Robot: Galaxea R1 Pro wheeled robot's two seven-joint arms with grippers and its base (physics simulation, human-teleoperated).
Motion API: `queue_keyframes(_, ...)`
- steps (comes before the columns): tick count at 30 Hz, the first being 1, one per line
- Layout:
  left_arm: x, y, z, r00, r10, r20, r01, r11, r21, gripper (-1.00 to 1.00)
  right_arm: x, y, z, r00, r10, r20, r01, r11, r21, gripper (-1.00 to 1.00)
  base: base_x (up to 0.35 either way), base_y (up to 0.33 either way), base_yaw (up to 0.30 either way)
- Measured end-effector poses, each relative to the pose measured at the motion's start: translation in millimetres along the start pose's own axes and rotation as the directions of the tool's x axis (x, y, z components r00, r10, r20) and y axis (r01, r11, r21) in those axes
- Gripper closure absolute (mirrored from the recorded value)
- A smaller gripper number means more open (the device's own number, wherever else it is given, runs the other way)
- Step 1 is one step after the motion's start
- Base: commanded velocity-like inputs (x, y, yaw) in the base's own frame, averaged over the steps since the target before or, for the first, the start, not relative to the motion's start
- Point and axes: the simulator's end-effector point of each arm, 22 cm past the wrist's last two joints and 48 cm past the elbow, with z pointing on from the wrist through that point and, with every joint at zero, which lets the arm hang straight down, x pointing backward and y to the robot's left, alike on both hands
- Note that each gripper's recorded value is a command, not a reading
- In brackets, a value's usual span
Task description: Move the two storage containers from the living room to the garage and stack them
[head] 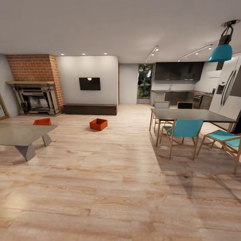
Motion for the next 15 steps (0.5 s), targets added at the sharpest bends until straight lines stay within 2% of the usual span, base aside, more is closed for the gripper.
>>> queue_keyframes(15,0.1,-0.9,0.0,1.000,0.000,0.000,0.000,1.000,0.001,-1.00,-0.2,0.0,0.0,1.000,0.000,0.000,0.000,1.000,0.000,-1.00,0.323,0.000,0.000)
